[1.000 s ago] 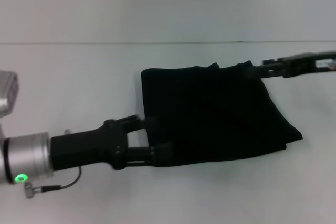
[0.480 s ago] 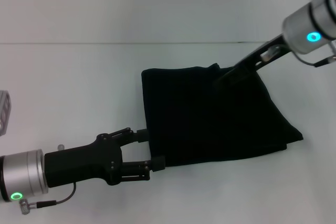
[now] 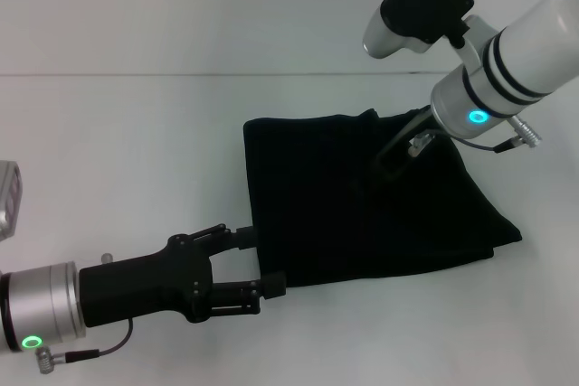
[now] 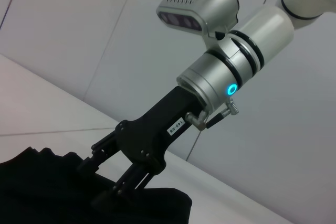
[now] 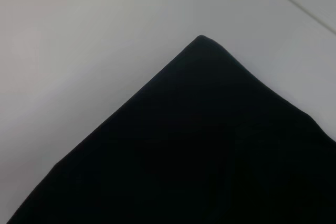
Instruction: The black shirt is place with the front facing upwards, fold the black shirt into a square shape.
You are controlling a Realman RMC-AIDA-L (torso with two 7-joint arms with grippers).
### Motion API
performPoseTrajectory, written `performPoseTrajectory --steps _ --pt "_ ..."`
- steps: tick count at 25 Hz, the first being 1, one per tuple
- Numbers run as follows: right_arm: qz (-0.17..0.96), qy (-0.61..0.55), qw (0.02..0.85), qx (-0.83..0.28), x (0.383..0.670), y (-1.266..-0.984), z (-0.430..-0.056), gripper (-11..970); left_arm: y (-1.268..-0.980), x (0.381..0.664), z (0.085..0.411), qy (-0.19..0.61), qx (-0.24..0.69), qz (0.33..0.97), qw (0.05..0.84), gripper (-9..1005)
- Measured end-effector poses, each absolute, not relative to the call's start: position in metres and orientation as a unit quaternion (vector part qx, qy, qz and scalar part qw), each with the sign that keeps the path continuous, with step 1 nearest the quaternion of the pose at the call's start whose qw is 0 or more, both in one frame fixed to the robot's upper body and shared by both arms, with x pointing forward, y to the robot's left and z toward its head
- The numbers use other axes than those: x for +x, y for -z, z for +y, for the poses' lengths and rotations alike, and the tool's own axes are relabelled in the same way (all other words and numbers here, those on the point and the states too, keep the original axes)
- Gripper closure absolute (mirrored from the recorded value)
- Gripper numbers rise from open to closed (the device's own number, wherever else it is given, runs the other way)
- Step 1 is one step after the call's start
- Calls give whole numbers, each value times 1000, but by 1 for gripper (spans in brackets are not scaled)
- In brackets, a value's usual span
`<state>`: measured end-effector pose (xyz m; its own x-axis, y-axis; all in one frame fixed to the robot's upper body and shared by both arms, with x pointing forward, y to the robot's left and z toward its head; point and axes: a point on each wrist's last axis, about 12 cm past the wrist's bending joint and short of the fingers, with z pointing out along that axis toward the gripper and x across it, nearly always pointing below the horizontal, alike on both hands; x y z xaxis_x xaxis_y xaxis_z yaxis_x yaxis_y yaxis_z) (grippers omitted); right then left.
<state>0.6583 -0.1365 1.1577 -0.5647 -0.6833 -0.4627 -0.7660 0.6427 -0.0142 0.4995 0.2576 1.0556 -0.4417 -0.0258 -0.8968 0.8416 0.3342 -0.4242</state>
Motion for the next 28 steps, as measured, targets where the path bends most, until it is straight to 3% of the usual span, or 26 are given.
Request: performPoseTrajectory --steps 15,23,28 --pt "876 -80 246 -407 664 -1144 -132 54 -1050 498 253 497 286 695 433 46" --pt "877 -87 246 -404 664 -1143 -129 233 -1050 500 250 496 288 695 434 46" --pt "876 -86 243 -406 663 -1142 -129 406 -1050 500 250 495 288 696 433 46"
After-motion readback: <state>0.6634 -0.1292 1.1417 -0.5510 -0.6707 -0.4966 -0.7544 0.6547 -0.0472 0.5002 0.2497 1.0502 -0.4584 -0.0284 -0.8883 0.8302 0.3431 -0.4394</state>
